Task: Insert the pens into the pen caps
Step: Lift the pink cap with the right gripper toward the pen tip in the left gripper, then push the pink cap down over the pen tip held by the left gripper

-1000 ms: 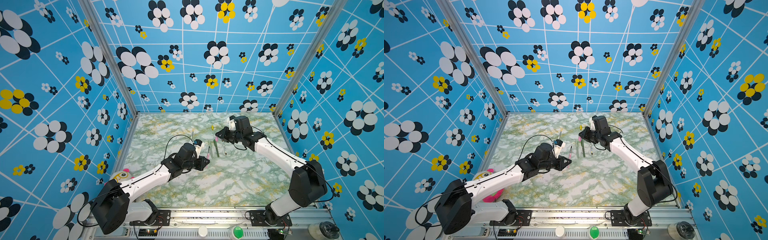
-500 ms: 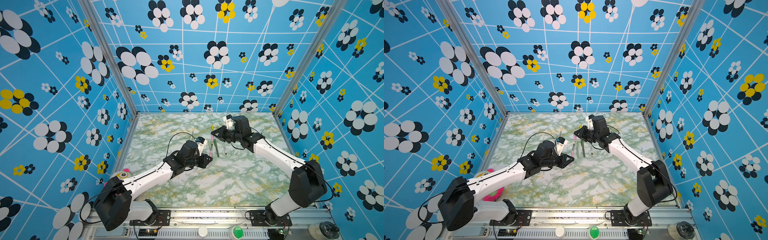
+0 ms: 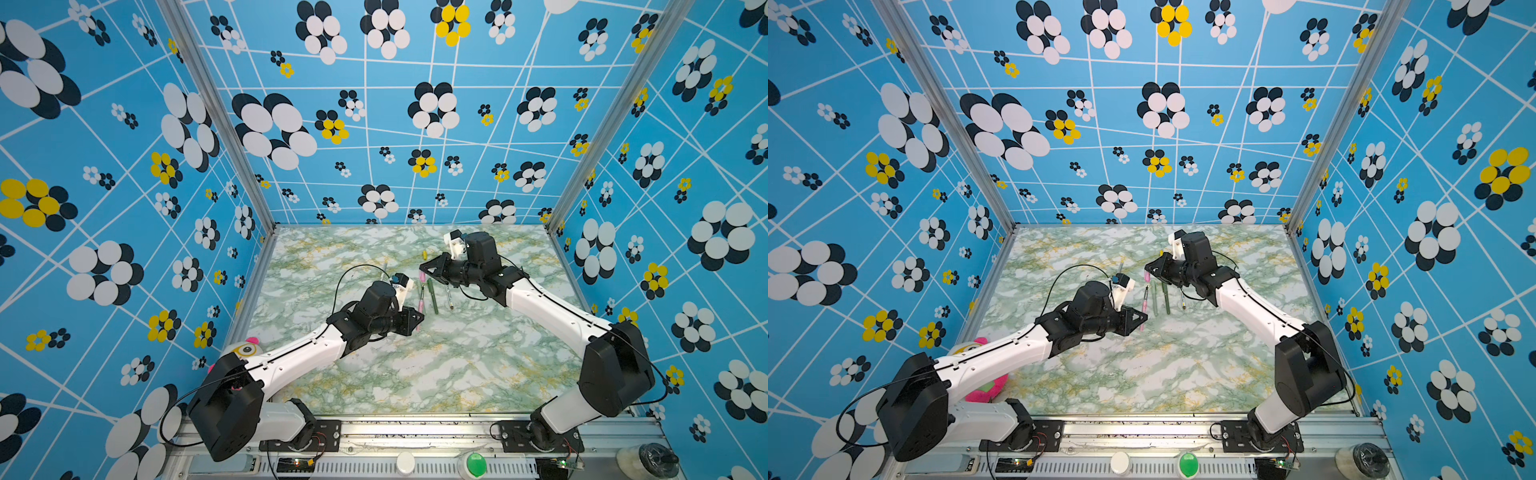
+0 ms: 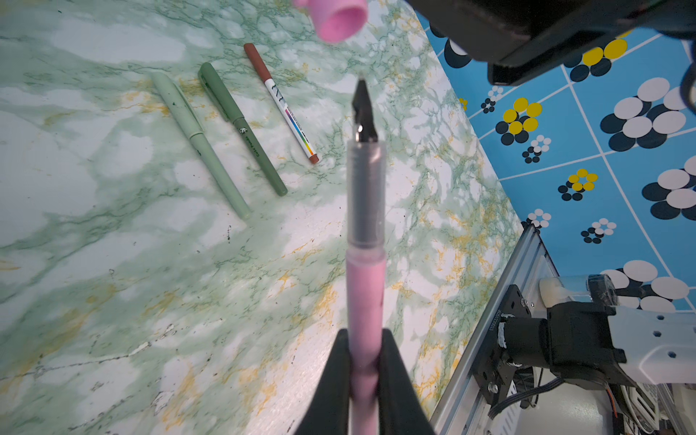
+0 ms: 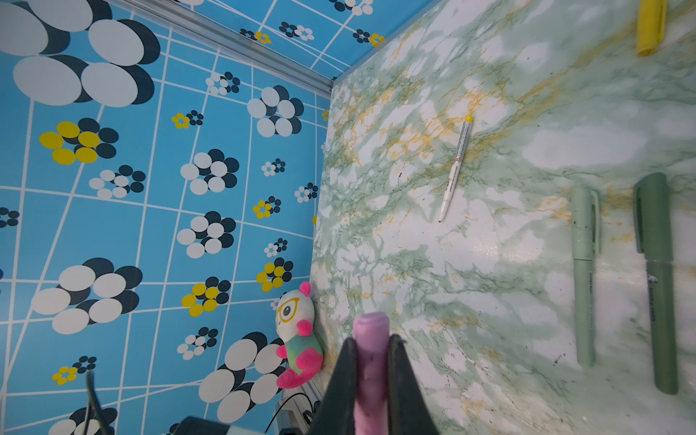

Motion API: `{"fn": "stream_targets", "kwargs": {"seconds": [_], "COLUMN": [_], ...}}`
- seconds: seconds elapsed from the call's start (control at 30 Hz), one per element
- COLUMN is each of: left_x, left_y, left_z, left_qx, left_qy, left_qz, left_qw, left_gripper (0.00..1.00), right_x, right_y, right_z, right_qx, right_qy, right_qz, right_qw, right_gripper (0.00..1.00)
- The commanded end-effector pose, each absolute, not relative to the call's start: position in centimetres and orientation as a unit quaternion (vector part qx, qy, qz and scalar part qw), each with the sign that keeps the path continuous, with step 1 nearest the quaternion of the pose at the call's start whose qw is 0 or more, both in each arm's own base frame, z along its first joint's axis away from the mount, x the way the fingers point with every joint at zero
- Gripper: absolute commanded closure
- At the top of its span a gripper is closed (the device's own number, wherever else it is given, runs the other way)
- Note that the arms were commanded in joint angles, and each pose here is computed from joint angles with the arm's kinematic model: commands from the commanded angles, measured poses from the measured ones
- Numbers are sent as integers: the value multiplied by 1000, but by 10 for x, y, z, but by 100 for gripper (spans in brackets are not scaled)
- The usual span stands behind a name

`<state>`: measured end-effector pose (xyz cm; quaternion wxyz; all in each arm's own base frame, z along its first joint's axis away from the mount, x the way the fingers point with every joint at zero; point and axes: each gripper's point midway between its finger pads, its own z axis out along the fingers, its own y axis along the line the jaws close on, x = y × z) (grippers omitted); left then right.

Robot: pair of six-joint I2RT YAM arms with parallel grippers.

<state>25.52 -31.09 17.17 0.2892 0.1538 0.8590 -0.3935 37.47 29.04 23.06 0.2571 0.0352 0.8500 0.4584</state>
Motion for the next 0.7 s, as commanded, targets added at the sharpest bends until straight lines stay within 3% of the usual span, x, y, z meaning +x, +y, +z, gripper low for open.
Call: {"fn": "stream_targets", "kwargs": {"seconds": [0.0,0.67], "left_x": [258,260], "left_y": [-313,-311], "left_z": [186,188], "left_qx": [152,147], "left_qy": [849,849], "left_qz": [-400,-397], "left_qw": [310,316], "left_gripper": [100,100], "right_x": [366,354], "right_y": [291,291], "right_z": [238,229], "right_qx": [20,-15], "right_qy": [847,864], "right_qz": [462,421], "right_qw": [265,274], "right_gripper": [98,100]}}
